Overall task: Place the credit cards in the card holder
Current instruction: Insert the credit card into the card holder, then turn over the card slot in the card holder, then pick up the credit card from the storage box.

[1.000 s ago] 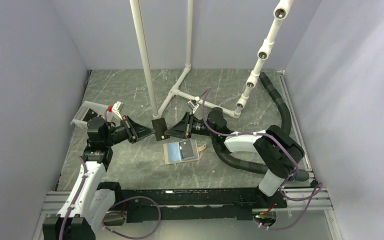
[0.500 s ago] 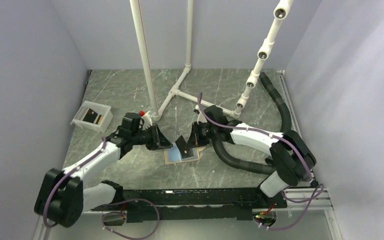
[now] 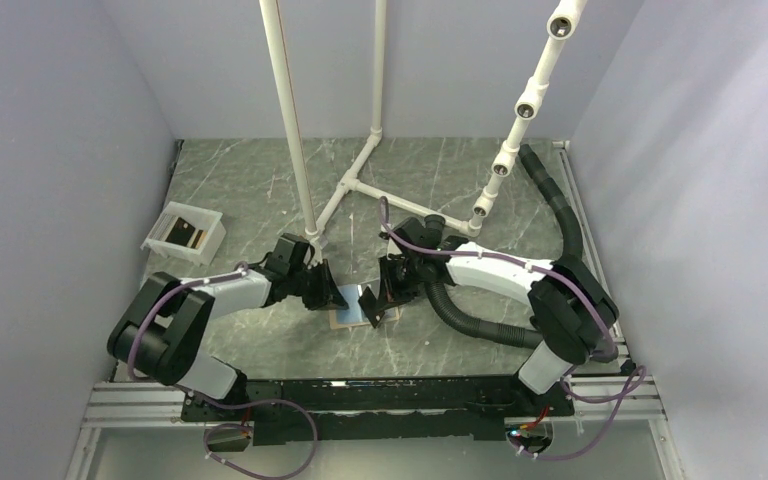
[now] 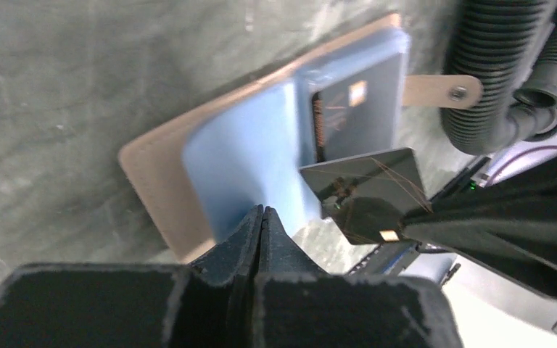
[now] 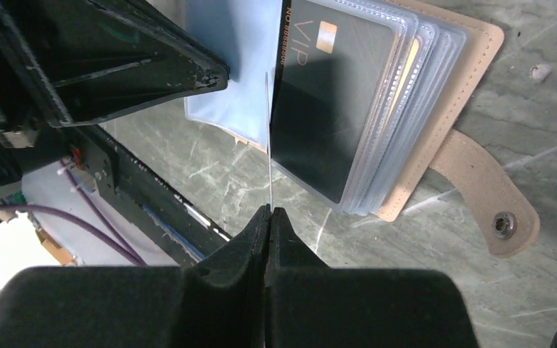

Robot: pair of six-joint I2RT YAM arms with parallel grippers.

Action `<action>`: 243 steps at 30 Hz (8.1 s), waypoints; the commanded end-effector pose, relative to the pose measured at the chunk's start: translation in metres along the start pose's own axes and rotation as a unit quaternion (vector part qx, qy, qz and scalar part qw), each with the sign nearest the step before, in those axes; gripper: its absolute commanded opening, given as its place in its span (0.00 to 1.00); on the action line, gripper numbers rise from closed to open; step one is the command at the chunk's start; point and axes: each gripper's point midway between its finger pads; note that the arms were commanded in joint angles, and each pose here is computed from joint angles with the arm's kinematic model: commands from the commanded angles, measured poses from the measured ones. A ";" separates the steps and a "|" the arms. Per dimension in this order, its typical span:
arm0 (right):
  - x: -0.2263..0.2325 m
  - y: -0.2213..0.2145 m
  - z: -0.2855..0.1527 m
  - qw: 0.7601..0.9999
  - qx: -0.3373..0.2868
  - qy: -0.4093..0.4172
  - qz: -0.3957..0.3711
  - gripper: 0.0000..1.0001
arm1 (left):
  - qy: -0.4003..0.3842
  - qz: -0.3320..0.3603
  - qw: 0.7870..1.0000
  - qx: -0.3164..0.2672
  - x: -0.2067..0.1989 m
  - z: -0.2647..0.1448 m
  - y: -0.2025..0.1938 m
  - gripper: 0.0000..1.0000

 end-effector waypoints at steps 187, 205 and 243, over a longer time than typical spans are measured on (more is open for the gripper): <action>0.031 0.024 0.023 0.936 -0.202 -0.104 -0.270 0.32 | -0.005 -0.028 0.996 -0.081 -0.018 -0.021 0.008 0.28; -0.049 0.035 -0.042 0.935 -0.201 -0.244 -0.162 0.43 | 0.124 -0.056 0.975 -0.174 -0.008 -0.107 0.034 0.55; -0.035 0.041 0.018 0.986 -0.121 -0.017 -0.112 0.14 | 0.388 -0.085 0.886 -0.239 0.153 -0.297 0.184 0.81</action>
Point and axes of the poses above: each gripper's point midway between its finger pads, its own z axis out along the fingers, its own x axis along the line the jaws close on, y = z × x
